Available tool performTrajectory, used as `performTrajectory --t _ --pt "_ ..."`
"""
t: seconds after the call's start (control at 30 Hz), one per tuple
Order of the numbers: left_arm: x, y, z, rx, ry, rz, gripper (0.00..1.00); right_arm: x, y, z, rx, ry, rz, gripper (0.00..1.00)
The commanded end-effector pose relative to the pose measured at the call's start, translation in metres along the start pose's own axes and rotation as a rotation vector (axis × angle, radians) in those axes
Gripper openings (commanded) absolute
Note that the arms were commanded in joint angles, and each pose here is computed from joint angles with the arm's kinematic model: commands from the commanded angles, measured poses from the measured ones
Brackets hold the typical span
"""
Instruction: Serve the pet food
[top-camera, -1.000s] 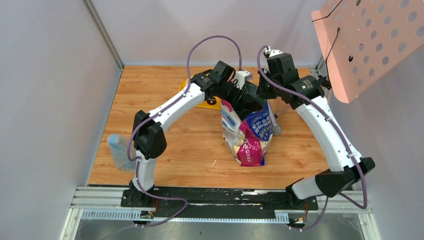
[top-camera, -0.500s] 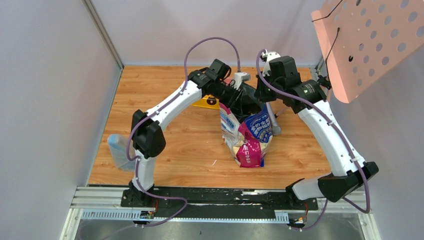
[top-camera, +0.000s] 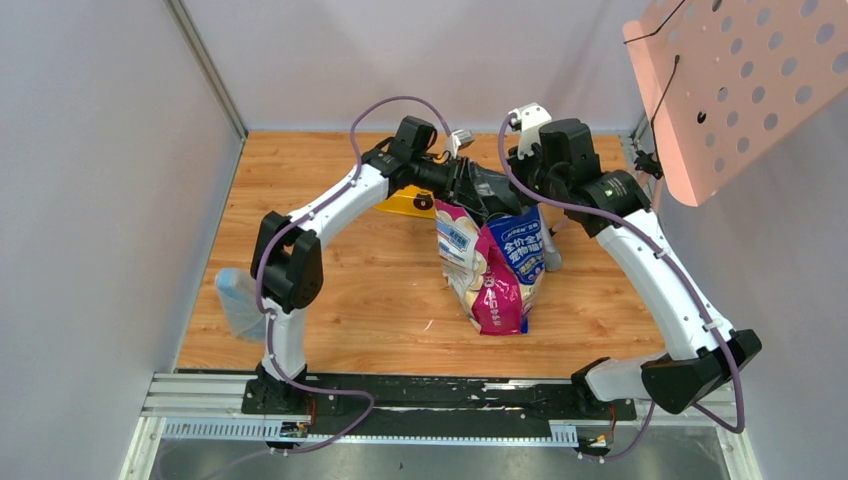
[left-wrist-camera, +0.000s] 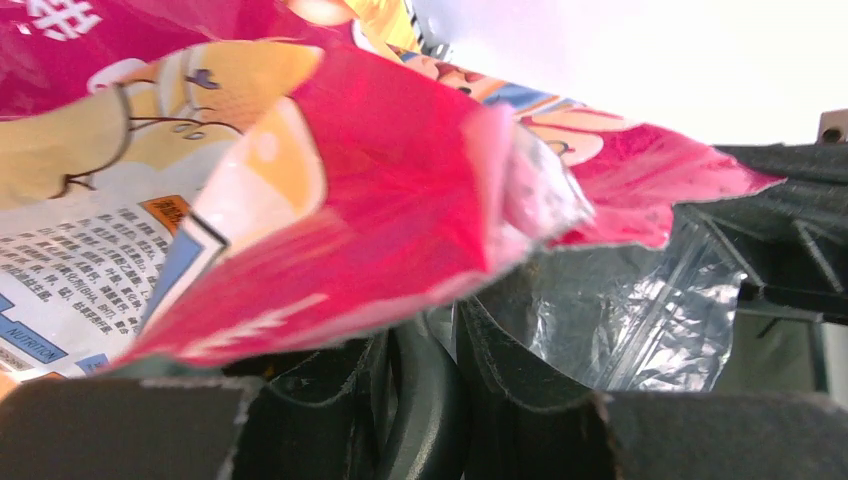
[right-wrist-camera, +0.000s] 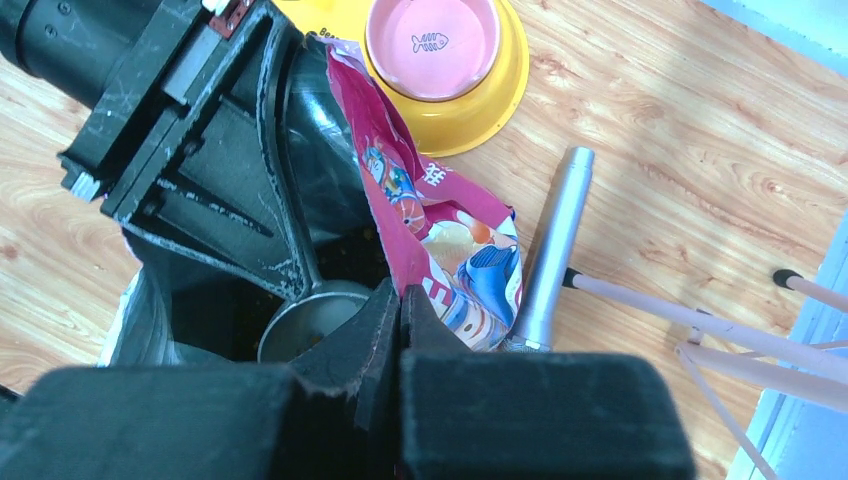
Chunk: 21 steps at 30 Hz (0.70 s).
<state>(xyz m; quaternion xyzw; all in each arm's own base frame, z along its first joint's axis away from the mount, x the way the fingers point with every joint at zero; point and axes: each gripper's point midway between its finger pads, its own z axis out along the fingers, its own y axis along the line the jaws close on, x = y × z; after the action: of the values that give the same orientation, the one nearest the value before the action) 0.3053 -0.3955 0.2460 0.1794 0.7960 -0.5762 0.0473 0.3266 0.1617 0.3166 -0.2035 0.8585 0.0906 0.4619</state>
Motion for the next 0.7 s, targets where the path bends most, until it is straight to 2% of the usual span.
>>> performTrajectory --t 0.0,0.27,0.53,0.67 --pt "-0.018 -0.034 -0.037 0.094 -0.061 -0.138 0.00 -0.043 -0.013 -0.018 0.059 -0.144 -0.058 0.00" --pt "-0.047 -0.047 -0.081 -0.018 -0.231 0.010 0.00 -0.045 -0.017 -0.024 0.073 -0.178 -0.112 0.00" --pt "-0.051 -0.064 -0.104 -0.036 -0.279 0.128 0.00 -0.047 -0.024 -0.031 0.112 -0.202 -0.134 0.00" --pt "-0.053 -0.056 -0.121 -0.038 -0.303 0.105 0.00 -0.049 -0.027 -0.032 0.126 -0.205 -0.152 0.00"
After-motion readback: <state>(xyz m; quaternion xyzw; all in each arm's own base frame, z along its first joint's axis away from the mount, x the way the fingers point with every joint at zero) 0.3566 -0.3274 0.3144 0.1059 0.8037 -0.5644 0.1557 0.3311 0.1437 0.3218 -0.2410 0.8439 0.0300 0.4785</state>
